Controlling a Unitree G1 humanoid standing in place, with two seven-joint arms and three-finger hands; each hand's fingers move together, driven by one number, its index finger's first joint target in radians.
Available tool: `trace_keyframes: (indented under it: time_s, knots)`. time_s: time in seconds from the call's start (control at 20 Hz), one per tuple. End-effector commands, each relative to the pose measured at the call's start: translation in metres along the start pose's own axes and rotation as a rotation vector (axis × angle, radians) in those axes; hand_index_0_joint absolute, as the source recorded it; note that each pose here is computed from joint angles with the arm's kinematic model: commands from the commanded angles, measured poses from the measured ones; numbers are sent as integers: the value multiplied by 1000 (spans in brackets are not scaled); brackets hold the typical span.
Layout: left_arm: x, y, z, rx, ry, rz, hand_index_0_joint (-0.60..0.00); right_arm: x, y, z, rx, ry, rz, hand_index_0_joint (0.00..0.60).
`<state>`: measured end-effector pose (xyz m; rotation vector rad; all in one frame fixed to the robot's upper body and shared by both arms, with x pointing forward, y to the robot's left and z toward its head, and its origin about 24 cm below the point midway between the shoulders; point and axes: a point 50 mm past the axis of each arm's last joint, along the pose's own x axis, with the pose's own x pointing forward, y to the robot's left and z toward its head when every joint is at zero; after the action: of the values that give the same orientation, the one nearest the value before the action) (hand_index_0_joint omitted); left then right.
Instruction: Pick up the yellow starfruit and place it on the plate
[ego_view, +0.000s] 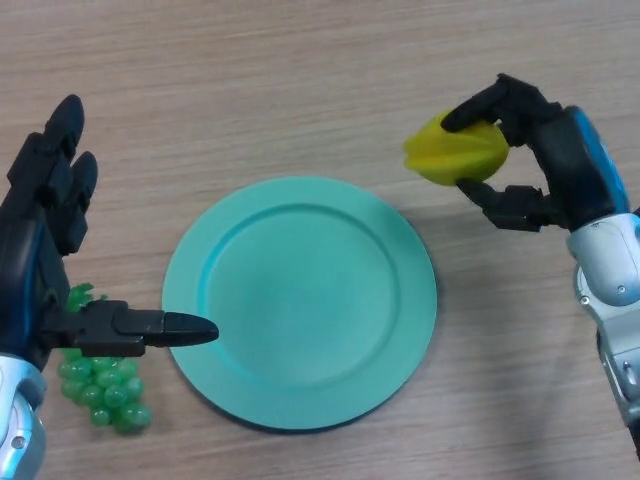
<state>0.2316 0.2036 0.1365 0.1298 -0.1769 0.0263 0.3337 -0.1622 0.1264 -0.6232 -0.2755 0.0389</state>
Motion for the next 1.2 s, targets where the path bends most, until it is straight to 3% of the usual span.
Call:
trace_keyframes:
  time_s: [0.05,0.4,0.6,0.7,0.9,1.1,1.2]
  knots:
    - [-2,11,38,22,-240,48,0,5,-22,37,137,-168,-89,600]
    - [-2,14,40,17,-248,49,0,-9,1,67,309,-201,2,600]
    - [-4,20,49,-7,-304,87,0,-21,30,66,282,-205,70,600]
    - [-2,21,54,3,-346,106,0,-26,41,63,290,-177,94,600]
    - [5,19,59,13,-363,95,0,-39,60,59,386,-141,169,600]
    - [8,17,64,34,-381,83,0,-45,69,55,386,-112,187,600]
    - [10,16,66,56,-383,73,0,-48,75,50,433,-67,200,600]
